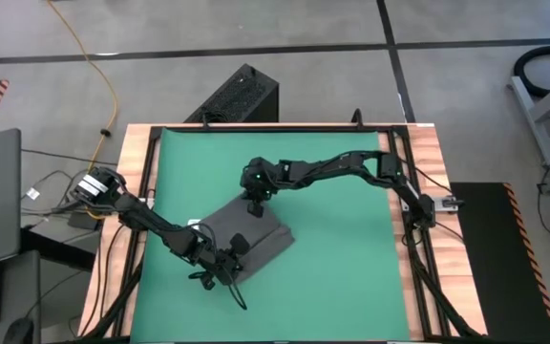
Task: Roll towel
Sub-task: Roll the gray towel
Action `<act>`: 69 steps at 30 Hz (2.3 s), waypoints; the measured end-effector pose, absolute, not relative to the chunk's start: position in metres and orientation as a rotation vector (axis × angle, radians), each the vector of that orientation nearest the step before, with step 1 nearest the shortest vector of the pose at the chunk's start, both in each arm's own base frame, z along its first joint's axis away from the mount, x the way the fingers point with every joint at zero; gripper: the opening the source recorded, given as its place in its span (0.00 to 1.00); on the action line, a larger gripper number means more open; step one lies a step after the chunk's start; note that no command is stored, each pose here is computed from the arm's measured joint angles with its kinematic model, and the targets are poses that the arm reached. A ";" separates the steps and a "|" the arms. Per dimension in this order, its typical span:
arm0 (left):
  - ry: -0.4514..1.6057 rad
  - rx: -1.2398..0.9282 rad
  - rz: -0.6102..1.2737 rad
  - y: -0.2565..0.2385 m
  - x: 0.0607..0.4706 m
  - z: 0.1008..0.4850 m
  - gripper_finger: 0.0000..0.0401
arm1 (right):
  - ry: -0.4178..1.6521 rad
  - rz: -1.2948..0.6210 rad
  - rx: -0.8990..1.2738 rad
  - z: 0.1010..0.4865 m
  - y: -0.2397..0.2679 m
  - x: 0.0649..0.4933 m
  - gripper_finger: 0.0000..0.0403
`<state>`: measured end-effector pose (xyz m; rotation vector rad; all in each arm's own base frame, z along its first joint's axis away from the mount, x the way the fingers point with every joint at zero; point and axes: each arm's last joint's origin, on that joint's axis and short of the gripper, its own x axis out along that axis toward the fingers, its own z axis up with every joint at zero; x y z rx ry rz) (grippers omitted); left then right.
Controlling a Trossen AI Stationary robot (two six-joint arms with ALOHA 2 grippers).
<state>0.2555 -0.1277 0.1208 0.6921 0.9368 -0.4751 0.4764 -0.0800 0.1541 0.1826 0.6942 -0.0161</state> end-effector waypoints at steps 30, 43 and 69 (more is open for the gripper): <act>0.964 1.040 -0.316 -0.109 0.260 0.121 0.00 | 1.248 -0.422 0.290 0.150 -0.113 0.415 0.01; 0.965 1.034 -0.219 -0.103 0.264 0.122 0.00 | 1.477 -0.462 0.322 0.161 -0.059 0.395 0.01; 0.889 1.006 -0.304 -0.108 0.268 0.126 0.00 | 0.428 -0.093 0.170 0.313 0.002 0.284 0.10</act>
